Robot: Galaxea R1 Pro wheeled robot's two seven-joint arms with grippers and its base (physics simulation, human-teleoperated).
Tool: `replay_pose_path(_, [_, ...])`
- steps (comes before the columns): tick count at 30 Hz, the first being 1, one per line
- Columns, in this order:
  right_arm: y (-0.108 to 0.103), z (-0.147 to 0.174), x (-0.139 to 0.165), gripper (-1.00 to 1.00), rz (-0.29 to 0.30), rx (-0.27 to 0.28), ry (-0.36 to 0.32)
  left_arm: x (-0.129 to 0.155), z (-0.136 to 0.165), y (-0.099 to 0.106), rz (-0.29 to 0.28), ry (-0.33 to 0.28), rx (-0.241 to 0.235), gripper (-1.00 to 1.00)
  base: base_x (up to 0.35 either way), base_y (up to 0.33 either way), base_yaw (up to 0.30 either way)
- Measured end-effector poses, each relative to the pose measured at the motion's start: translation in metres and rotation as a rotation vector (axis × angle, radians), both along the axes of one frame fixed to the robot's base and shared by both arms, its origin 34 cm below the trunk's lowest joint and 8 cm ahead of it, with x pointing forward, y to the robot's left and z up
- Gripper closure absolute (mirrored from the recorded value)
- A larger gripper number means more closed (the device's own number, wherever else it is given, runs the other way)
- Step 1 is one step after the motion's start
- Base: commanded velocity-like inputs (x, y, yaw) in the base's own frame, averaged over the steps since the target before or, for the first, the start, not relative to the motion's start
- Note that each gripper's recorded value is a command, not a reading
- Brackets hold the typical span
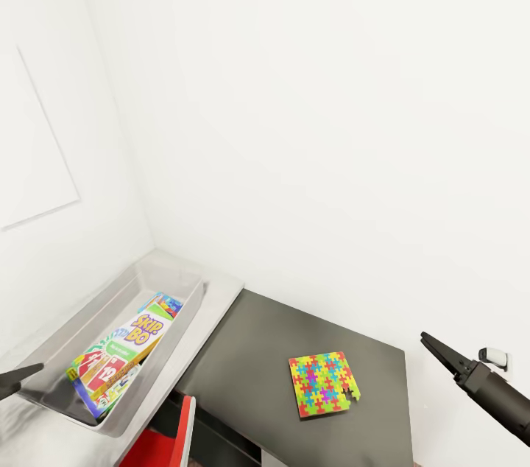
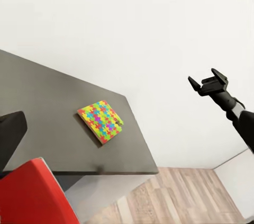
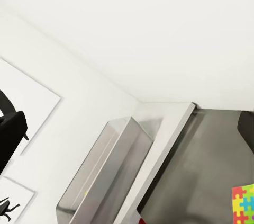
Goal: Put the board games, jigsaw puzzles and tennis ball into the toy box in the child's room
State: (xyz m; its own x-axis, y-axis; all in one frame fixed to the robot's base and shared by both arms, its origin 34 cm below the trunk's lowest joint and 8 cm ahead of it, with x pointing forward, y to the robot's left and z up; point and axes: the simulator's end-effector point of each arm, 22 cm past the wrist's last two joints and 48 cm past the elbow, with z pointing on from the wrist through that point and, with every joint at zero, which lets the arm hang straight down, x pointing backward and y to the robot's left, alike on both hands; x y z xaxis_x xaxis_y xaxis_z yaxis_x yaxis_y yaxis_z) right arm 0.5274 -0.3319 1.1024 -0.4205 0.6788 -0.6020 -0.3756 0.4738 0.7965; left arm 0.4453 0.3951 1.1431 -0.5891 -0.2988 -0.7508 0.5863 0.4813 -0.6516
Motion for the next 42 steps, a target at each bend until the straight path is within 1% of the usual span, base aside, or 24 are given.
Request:
replay_pose_path(10, [0.000, 0.000, 0.000, -1.00, 0.001, -0.001, -0.001, 0.000, -0.001, 0.002, 0.006, -0.002, 0.006, -1.00, -0.026, 0.000, 0.010])
replay_pose_path(17, [0.001, 0.004, 0.000, -1.00, 0.001, -0.001, -0.010, -0.001, 0.002, 0.002, 0.007, -0.010, 0.006, -1.00, -0.261, 0.000, 0.131])
replay_pose_path(24, [0.000, 0.008, -0.001, -1.00, 0.001, -0.002, -0.019, -0.002, 0.005, 0.002, 0.006, -0.031, 0.011, -1.00, -0.308, -0.028, 0.194])
replay_pose_path(32, [0.001, 0.012, -0.002, -1.00, 0.003, -0.002, -0.030, -0.003, 0.009, 0.002, 0.006, -0.050, 0.013, -1.00, -0.181, -0.013, 0.242])
replay_pose_path(42, [0.003, 0.015, -0.003, -1.00, 0.010, -0.002, -0.039, -0.004, 0.010, 0.002, 0.006, -0.055, 0.016, -1.00, -0.190, 0.161, 0.272])
